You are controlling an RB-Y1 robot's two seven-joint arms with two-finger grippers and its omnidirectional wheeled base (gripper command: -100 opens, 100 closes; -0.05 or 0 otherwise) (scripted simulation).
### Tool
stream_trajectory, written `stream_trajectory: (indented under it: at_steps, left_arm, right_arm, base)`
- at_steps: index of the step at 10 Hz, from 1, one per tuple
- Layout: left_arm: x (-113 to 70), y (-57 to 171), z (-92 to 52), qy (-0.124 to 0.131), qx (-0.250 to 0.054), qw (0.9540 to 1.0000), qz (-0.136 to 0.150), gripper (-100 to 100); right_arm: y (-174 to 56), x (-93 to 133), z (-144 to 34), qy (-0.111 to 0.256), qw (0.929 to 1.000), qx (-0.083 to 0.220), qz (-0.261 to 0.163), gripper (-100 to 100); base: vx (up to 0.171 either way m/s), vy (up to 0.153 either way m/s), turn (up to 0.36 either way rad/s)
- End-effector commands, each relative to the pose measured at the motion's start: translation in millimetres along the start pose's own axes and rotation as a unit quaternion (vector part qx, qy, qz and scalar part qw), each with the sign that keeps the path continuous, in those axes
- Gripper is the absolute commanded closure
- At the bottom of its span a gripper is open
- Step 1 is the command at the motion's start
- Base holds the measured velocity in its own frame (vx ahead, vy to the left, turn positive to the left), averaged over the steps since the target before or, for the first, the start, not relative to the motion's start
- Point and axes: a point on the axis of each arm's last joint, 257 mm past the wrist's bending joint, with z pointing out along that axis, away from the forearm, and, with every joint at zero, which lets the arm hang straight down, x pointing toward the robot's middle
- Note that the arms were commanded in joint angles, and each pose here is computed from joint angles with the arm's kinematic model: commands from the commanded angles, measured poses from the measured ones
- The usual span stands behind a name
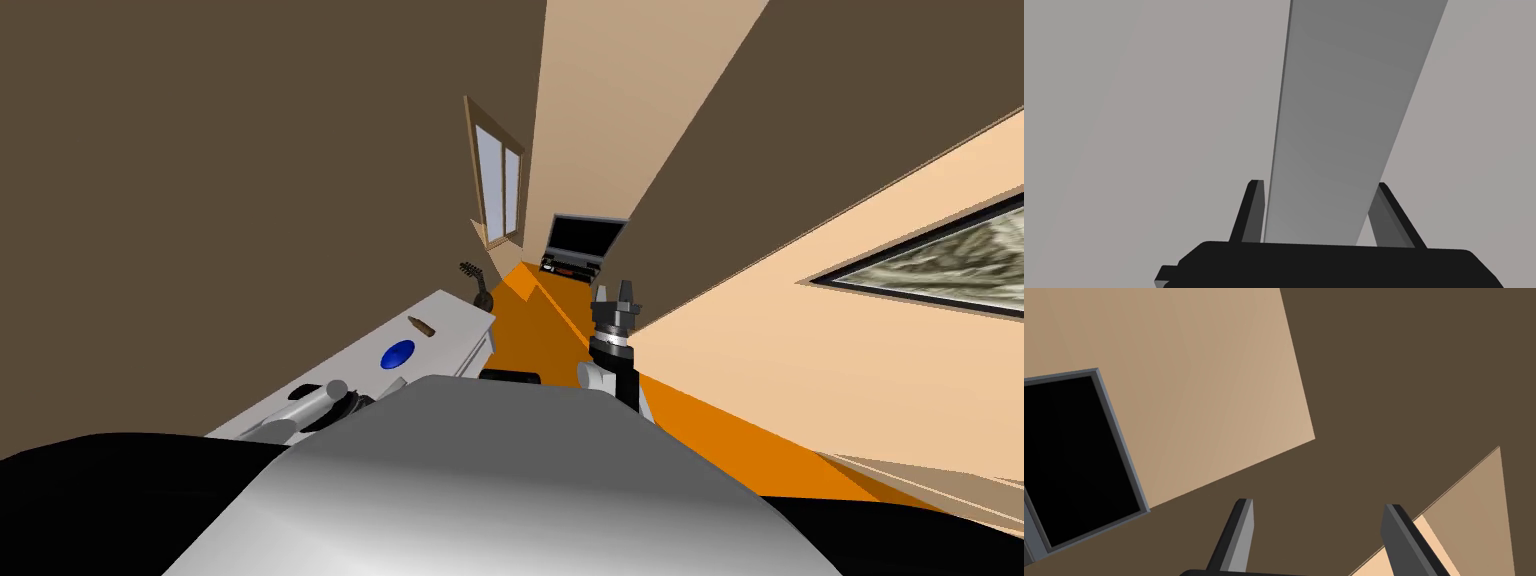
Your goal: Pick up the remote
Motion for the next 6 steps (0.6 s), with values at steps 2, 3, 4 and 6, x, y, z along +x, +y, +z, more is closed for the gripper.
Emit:
stream_trajectory:
  at_steps: [2, 3, 4, 6]
  left_arm:
    - [-5.2, 2.1, -3.5, -0.001, -0.002, 0.9998, -0.020, 100]
    - [-8.6, 3.9, -5.6, -0.002, -0.004, 0.9995, -0.030, 100]
    - [-12.1, 6.2, -7.6, -0.003, -0.007, 0.9992, -0.039, 100]
    - [-9.2, 4.8, -6.5, -0.002, -0.006, 0.9994, -0.035, 0]
  right_arm:
    - [0.0, 0.0, 0.0, 0.000, 1.0000, 0.000, 0.000, 0]
    - [0.0, -0.1, 0.0, 0.000, 1.0000, 0.000, 0.000, 0]
    - [0.0, 0.0, 0.0, 0.000, 1.0000, 0.000, 0.000, 0]
    - [0.0, -0.1, -0.1, 0.000, 1.0000, 0.000, 0.000, 0]
  base:
    - [-0.087, -0.003, -0.130]
    - [-0.051, -0.008, -0.119]
    - [-0.073, -0.009, -0.225]
    - [-0.020, -0.001, -0.021]
